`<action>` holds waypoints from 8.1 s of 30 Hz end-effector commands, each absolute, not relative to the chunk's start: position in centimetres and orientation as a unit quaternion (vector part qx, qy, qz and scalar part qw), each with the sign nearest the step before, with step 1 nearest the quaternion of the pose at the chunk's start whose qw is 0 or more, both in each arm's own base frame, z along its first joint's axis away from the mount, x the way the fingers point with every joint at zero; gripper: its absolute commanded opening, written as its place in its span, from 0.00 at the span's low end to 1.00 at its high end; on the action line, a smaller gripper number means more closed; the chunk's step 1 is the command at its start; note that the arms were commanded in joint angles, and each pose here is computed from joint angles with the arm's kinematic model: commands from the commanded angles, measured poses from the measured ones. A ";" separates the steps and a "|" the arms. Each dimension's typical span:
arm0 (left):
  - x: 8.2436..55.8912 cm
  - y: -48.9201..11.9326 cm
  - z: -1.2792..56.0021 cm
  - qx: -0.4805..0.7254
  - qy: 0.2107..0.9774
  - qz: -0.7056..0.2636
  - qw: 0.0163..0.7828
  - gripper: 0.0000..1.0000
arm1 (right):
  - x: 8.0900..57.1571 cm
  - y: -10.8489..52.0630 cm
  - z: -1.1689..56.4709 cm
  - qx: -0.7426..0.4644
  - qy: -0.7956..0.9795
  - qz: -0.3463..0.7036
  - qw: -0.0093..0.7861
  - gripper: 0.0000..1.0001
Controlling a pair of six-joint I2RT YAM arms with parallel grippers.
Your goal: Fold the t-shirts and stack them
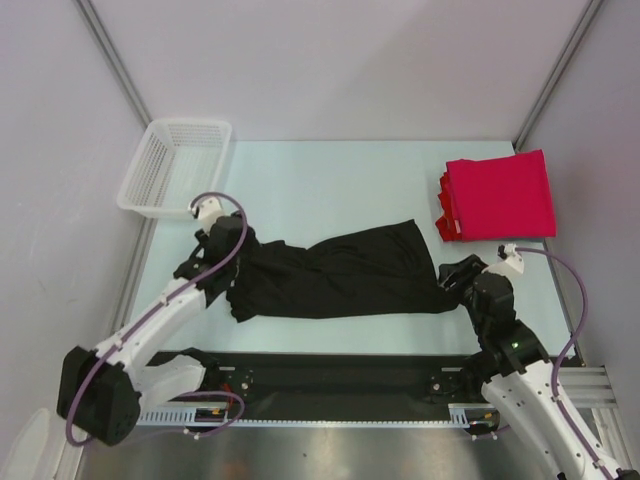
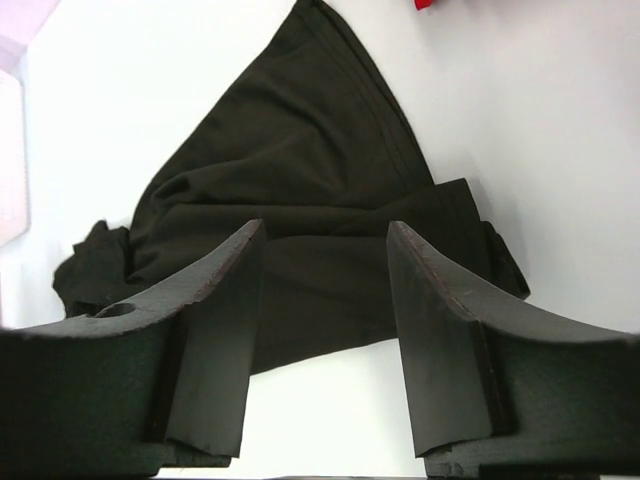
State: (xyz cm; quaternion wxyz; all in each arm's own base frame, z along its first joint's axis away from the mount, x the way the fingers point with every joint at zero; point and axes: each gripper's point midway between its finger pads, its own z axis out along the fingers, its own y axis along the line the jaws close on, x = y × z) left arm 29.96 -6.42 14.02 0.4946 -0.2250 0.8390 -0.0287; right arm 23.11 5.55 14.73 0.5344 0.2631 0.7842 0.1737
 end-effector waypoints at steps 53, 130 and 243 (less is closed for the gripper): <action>39.2 -7.6 9.9 -0.185 0.897 0.054 0.399 0.00 | 23.7 5.3 13.6 0.266 0.815 0.130 0.498 0.56; 11.5 -11.2 24.2 -0.022 0.835 -0.333 0.438 0.00 | 33.5 10.4 7.9 0.190 0.904 0.052 0.380 0.55; 22.1 -9.6 22.7 -0.006 0.837 -0.210 0.505 0.00 | 38.8 16.4 7.3 0.055 0.924 0.168 0.338 0.50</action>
